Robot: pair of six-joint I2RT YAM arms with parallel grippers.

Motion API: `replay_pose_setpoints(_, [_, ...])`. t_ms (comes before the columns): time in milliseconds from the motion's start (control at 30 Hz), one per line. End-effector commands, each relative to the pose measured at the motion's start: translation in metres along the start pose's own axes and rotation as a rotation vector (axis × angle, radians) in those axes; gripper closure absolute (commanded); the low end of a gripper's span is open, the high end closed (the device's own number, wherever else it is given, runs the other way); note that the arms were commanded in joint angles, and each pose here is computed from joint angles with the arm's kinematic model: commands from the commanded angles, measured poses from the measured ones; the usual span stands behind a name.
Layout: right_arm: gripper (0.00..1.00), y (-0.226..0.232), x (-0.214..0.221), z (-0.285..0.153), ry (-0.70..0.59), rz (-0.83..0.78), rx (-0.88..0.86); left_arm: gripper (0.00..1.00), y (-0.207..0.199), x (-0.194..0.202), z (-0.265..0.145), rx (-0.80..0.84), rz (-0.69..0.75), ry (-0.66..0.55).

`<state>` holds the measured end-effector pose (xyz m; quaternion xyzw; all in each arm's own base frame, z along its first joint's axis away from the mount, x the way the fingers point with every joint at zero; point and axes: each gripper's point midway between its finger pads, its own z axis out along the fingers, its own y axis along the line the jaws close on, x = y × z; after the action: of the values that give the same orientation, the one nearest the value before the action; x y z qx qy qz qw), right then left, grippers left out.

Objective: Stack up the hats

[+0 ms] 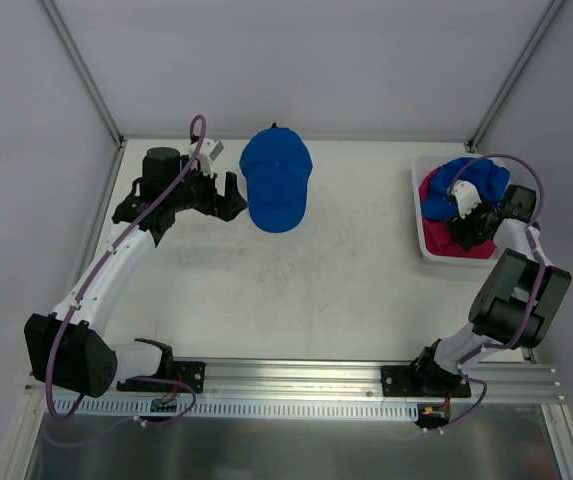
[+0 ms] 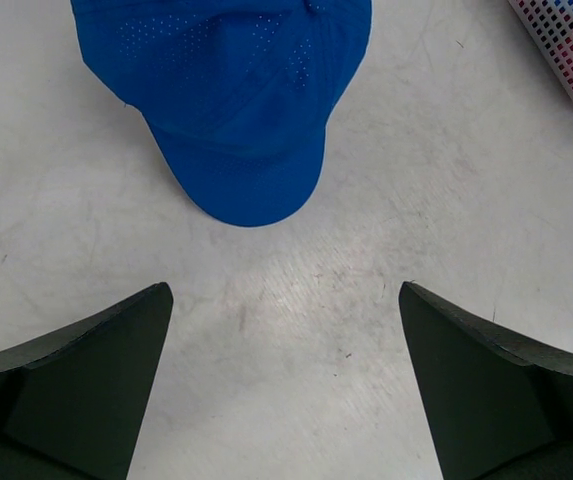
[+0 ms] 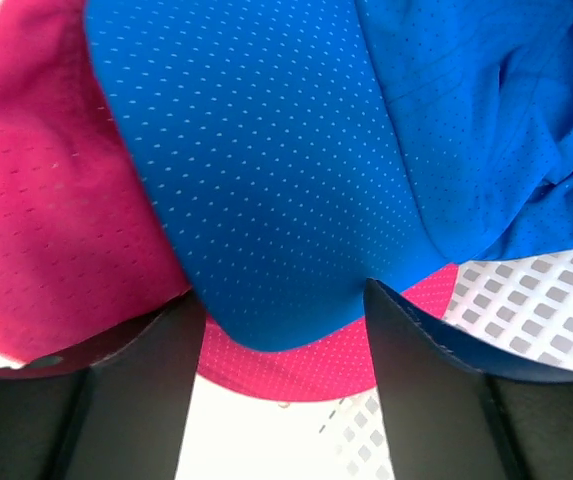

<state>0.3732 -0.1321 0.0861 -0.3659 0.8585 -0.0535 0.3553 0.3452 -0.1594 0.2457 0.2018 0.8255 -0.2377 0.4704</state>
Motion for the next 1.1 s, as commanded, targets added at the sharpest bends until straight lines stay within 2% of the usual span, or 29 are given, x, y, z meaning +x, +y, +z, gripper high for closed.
replay_pose_setpoints(0, [0.37,-0.03,-0.015,-0.001,-0.062,-0.02,0.138,0.01,0.0,-0.005,-0.001,0.002,-0.052,-0.013])
replay_pose_setpoints(33, [0.44,-0.034,-0.018,-0.002,-0.069,-0.014,0.156,0.01,0.0,-0.005,-0.001,0.001,-0.054,-0.013])
replay_pose_setpoints(233, [0.67,-0.066,-0.04,-0.024,-0.129,-0.001,0.287,0.01,-0.001,-0.004,-0.004,0.004,-0.063,-0.017])
replay_pose_setpoints(267, [0.73,-0.068,-0.044,-0.028,-0.138,0.0,0.295,0.01,-0.001,-0.005,-0.004,0.004,-0.066,-0.018])
replay_pose_setpoints(333, [0.79,-0.072,-0.057,-0.043,-0.169,-0.017,0.319,0.01,-0.002,-0.007,-0.006,0.006,-0.066,-0.024])
replay_pose_setpoints(467, [0.8,-0.074,-0.069,-0.064,-0.17,-0.066,0.316,0.01,-0.004,-0.008,-0.009,0.011,-0.056,-0.032])
replay_pose_setpoints(633, [0.84,-0.052,-0.064,-0.062,-0.146,-0.106,0.191,0.01,-0.005,-0.009,-0.009,0.014,-0.056,-0.034])
replay_pose_setpoints(767, [1.0,-0.039,-0.065,-0.057,-0.16,-0.089,0.123,0.01,-0.006,-0.014,-0.014,0.011,-0.027,-0.051])
replay_pose_setpoints(1067, [1.0,-0.055,-0.089,-0.073,-0.206,-0.068,0.145,0.01,-0.005,-0.016,-0.014,0.01,-0.024,-0.056])
